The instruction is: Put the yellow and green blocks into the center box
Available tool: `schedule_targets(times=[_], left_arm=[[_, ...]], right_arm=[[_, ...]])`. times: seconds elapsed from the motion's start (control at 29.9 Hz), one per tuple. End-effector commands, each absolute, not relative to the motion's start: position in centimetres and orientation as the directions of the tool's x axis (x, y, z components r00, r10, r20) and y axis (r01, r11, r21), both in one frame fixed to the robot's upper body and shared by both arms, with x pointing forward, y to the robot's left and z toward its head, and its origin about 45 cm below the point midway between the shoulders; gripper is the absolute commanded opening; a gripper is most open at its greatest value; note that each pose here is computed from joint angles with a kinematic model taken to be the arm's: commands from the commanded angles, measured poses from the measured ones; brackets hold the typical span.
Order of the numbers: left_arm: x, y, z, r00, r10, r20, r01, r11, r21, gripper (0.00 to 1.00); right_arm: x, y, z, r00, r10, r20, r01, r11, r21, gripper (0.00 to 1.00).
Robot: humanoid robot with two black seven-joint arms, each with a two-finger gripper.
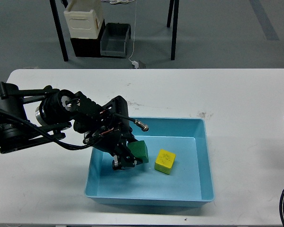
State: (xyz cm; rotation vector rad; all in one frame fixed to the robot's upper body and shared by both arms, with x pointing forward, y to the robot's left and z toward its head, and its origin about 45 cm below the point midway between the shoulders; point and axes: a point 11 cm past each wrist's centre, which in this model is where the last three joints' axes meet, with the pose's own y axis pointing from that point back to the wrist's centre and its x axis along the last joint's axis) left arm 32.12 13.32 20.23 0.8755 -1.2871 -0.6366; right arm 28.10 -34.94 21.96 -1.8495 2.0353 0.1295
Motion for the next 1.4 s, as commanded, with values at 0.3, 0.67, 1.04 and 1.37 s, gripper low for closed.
schedule_targets(times=[0.3, 0.67, 1.04, 1.37], left_arm=[[32.3, 13.7, 20.0, 0.16, -0.838, 0.521, -0.081, 0.515, 0.854, 0.4], [32.5, 13.5, 20.3, 0.159, -0.833, 0.53, -0.087, 0.523, 0.848, 0.89], [33.9, 10.6, 27.8, 0.461, -0.468, 0.754, -0.074, 0.827, 0.558, 1.0], [36.1, 15.8, 31.7, 0.84, 0.429, 0.334, -0.375, 0.902, -0.215, 1.0]], right_arm=[[28.1, -34.9, 21.8, -0.058, -0.938, -0.341, -0.975, 0.127, -0.184, 1.0], [28.1, -34.7, 21.9, -0.054, -0.938, -0.343, -0.975, 0.123, -0.185, 1.0], [28.7, -32.9, 22.3, 0.022, -0.94, -0.341, -0.978, 0.051, -0.204, 1.0], [31.6, -31.5, 26.1, 0.17, -0.826, -0.537, -0.946, 0.015, -0.323, 1.0]])
